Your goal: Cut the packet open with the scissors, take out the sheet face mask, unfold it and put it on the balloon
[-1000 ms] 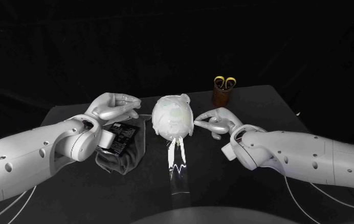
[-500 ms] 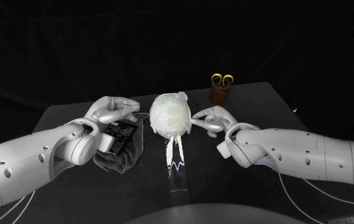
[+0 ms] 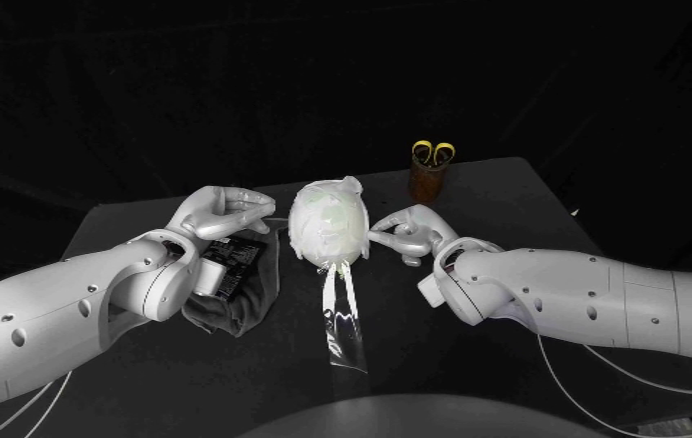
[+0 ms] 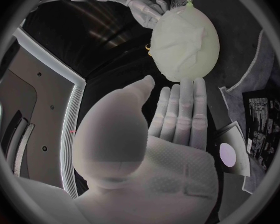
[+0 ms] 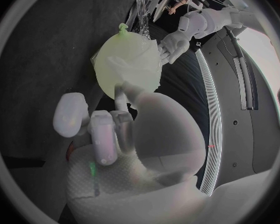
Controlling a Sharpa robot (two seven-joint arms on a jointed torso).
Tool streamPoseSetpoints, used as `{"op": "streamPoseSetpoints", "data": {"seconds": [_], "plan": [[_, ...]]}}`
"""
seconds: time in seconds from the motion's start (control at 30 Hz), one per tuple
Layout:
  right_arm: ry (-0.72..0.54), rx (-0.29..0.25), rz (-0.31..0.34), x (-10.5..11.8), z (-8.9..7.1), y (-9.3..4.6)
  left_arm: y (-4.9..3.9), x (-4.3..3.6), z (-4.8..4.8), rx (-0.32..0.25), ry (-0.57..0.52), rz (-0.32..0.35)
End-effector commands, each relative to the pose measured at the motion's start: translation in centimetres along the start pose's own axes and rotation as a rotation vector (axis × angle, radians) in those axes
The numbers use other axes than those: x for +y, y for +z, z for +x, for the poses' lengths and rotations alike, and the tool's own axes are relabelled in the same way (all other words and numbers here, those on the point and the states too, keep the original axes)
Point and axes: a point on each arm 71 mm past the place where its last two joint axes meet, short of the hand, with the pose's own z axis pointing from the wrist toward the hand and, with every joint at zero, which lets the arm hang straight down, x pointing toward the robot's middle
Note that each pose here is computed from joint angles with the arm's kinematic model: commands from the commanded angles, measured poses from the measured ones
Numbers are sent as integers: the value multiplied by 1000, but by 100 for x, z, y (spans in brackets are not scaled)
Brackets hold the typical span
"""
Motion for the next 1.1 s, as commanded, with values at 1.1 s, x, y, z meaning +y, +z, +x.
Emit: {"op": "streamPoseSetpoints", "data": {"seconds": [1.1], "plan": [[-61,-114,-4,-62,-228,-1,27,-121,93,1,17,126]]}}
